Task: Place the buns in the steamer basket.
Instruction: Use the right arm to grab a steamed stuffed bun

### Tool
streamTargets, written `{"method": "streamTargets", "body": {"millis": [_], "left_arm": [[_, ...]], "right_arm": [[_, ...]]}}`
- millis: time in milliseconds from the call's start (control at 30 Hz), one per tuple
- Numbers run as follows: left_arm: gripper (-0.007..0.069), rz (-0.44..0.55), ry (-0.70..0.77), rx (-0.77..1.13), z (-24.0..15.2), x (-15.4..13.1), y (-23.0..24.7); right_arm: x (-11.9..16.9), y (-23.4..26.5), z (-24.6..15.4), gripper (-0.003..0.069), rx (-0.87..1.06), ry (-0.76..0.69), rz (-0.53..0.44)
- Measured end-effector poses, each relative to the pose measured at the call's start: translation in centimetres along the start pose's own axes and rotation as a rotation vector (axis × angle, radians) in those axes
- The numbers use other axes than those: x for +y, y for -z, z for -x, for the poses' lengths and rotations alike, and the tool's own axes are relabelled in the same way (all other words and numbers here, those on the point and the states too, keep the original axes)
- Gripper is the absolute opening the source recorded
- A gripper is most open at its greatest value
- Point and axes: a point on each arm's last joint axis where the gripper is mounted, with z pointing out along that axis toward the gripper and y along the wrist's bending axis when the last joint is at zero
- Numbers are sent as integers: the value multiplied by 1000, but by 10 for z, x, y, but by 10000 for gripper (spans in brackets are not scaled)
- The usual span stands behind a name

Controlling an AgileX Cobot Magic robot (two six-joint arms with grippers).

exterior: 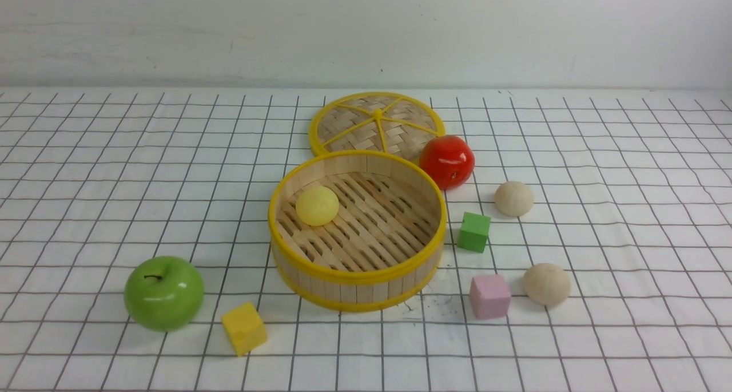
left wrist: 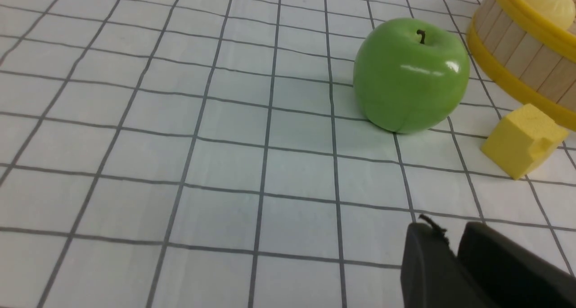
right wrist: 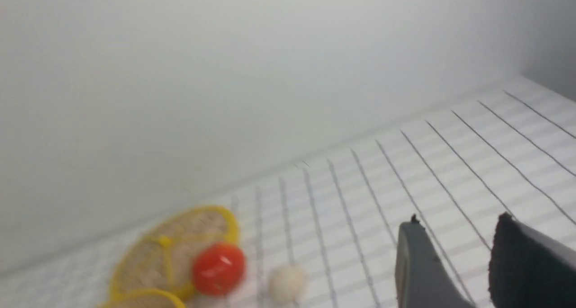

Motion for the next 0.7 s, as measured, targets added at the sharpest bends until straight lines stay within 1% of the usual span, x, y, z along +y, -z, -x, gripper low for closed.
{"method": "streamTargets", "body": {"millis": [33,100,133,167,200,233,267,300,333,367,433,467,500,533,600,700], "left_arm": [[102,0,0,0,0,0,0],[106,0,0,0,0,0,0],[106,0,0,0,0,0,0],[108,0,0,0,0,0,0],[110,0,0,0,0,0,0],[110,0,0,0,0,0,0],[112,0,0,0,0,0,0],[112,0,0,0,0,0,0],[112,0,0,0,0,0,0],[112,0,0,0,0,0,0],[112,0,0,0,0,0,0],[112,0,0,0,0,0,0],[112,0,-1,0,0,0,0],[112,0,-1,0,0,0,0],[112,0,-1,0,0,0,0],[112,0,-1,0,0,0,0]], "right_arm": [[0,-14,1,241,100,41,-70],[-1,-41,-4,241,276,109,-165],[-1,-43,-6,241,294,108,-174],[-2,-60,-15,241,415,147,-213],[-2,-71,-23,241,481,166,-223],[-3,-73,-24,241,490,175,-224],[-2,-89,-37,241,587,198,-217],[-2,-98,-44,241,635,212,-207],[-2,-100,-46,241,645,218,-196],[2,-116,-60,241,717,251,-146],[7,-126,-69,241,758,281,-94],[16,-136,-80,241,808,334,-10],[23,-143,-86,241,843,362,34],[32,-150,-93,241,887,399,103],[45,-162,-100,241,950,432,171],[59,-176,-105,241,999,449,220]]}}
